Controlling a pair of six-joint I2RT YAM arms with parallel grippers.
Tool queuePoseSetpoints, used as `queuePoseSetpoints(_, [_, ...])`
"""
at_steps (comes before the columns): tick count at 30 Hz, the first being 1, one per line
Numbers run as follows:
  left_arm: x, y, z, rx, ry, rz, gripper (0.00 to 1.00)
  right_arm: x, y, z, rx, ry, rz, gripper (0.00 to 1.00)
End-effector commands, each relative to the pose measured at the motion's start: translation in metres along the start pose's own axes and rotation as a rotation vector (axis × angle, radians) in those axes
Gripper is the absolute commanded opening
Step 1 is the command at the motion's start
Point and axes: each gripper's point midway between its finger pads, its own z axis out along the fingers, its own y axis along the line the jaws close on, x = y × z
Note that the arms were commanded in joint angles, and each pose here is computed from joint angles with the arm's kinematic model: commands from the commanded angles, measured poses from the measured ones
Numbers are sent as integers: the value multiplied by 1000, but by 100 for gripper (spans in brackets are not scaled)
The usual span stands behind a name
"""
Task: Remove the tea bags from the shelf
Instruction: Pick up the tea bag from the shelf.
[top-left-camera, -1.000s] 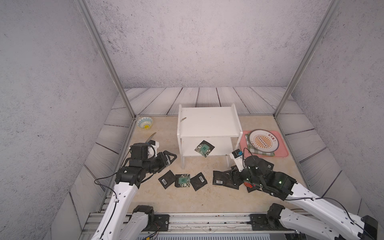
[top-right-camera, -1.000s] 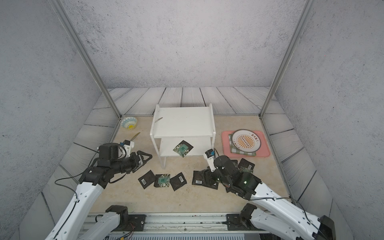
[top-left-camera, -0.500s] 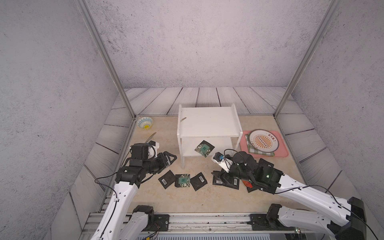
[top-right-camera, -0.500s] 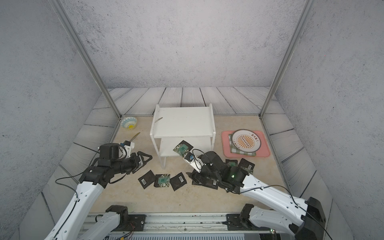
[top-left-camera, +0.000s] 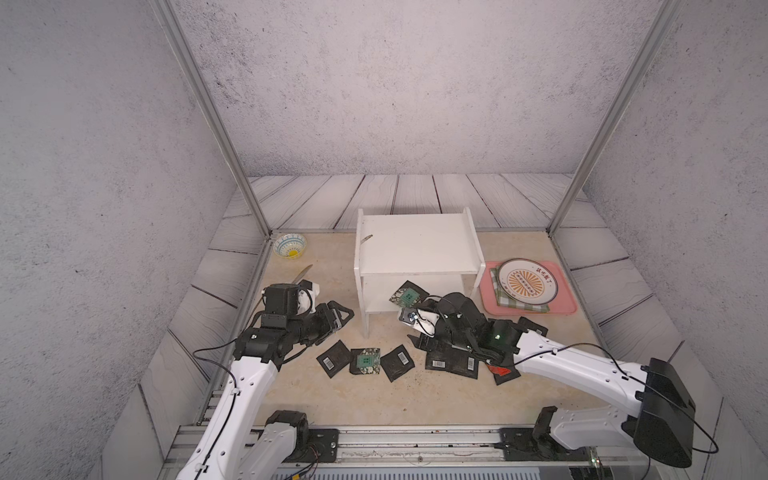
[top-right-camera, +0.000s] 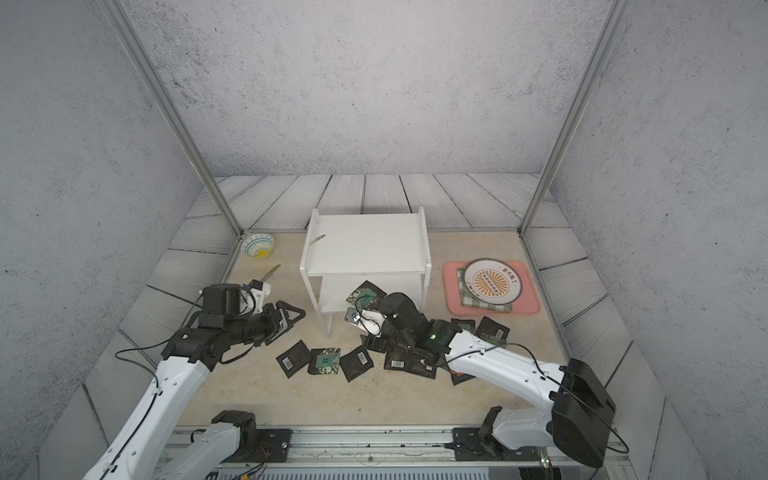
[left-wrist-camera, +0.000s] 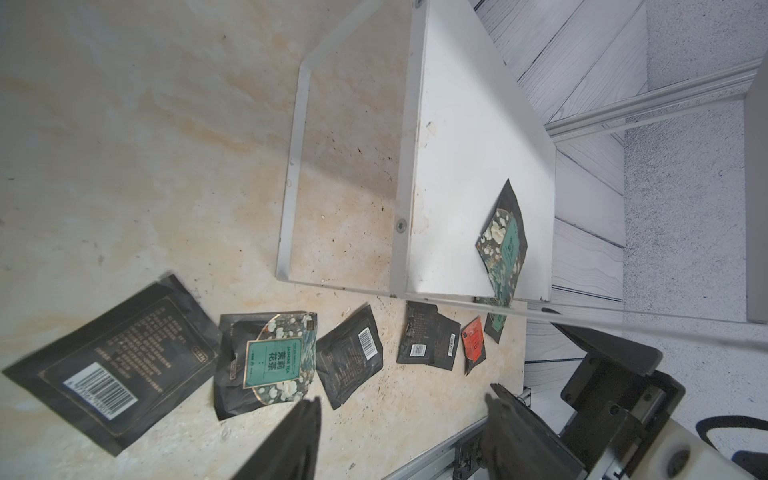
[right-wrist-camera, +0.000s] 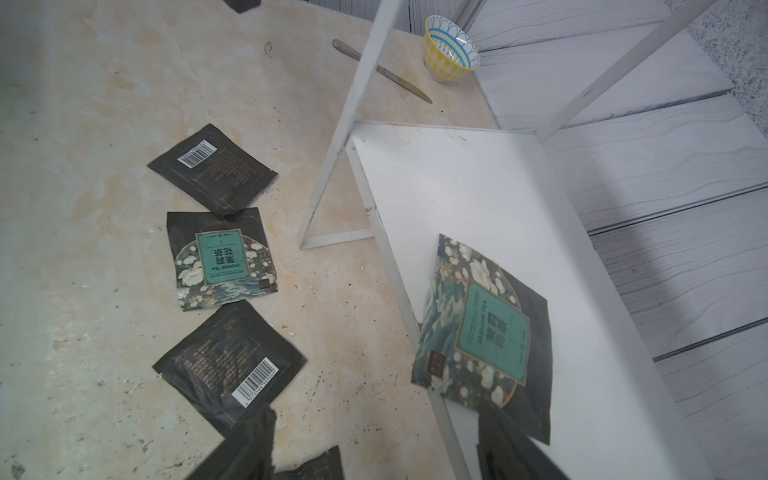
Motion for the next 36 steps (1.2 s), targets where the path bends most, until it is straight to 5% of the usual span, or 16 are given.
queuePoseSetpoints(1, [-8,-6,-4,9,-26,33,67,-11,-17,9,70,6,-53,78])
queuePoseSetpoints(14, [-9,-5,-3,3,-28,30,67,5,-26,47,135,83,-76,73])
queuePoseSetpoints(36, [-8,-7,-3,17,-32,21,66,4,-16,16,99,66,12,19])
